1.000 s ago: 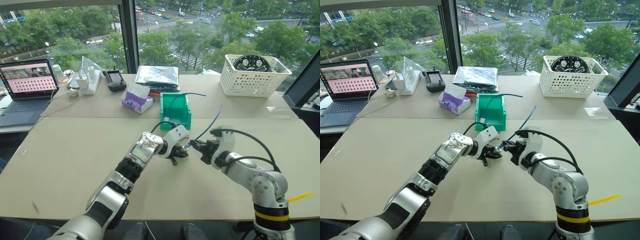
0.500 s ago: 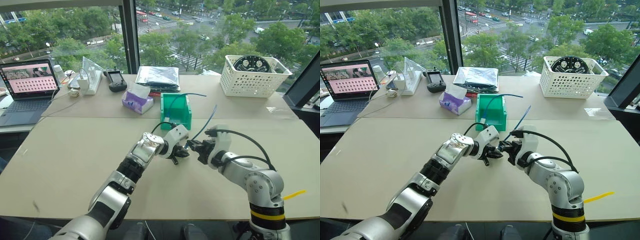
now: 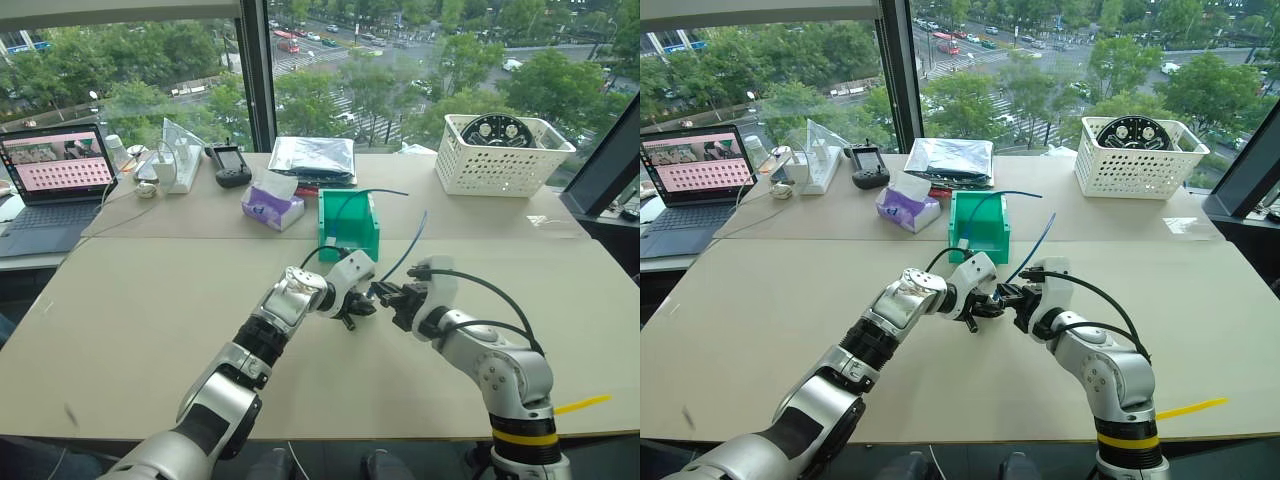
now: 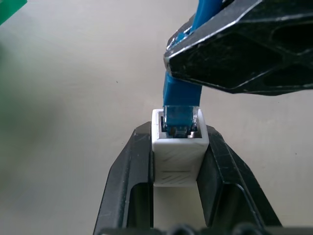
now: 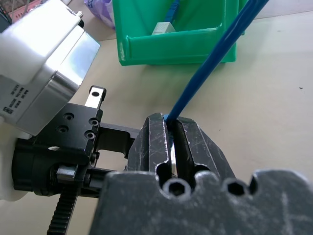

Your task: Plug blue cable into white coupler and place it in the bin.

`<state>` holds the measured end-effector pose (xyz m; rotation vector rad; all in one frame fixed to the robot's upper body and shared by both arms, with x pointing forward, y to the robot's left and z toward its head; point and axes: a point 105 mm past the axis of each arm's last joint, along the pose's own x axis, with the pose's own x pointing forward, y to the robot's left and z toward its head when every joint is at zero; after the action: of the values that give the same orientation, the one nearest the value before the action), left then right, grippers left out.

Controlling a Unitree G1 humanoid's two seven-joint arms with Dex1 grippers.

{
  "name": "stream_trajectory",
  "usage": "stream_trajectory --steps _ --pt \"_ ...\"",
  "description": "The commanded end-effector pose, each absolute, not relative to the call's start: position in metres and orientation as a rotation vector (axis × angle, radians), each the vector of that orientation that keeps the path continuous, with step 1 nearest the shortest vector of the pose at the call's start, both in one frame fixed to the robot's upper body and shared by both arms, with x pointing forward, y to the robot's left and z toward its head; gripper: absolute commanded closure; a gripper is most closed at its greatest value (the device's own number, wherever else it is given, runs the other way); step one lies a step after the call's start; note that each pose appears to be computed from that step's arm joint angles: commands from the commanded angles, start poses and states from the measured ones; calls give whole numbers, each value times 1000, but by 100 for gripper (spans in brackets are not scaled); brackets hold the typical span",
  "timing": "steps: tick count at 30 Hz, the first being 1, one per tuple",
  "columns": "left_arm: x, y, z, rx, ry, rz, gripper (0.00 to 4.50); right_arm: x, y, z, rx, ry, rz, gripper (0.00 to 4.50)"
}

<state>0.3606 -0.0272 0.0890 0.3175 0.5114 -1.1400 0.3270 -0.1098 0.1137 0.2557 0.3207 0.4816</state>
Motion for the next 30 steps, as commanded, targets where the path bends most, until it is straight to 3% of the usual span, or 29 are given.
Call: stream_trajectory --steps 1,8,9,17,23,26,30 --pt "352 -40 103 256 448 -1212 263 317 -104 78 288 473 498 450" --pt "350 -15 93 274 457 -1204 14 326 -133 129 342 312 449 450" --pt "350 -11 91 281 456 -1199 3 327 -137 137 349 293 444 450" --pt "347 30 99 223 370 -1164 3 342 -166 217 324 124 455 450" --pt "348 51 117 140 250 -1076 3 364 -139 260 254 68 607 450" --pt "354 64 122 129 199 -966 3 395 -120 261 95 81 653 450" --pt "356 76 125 93 171 -858 0 433 -105 254 34 97 685 301"
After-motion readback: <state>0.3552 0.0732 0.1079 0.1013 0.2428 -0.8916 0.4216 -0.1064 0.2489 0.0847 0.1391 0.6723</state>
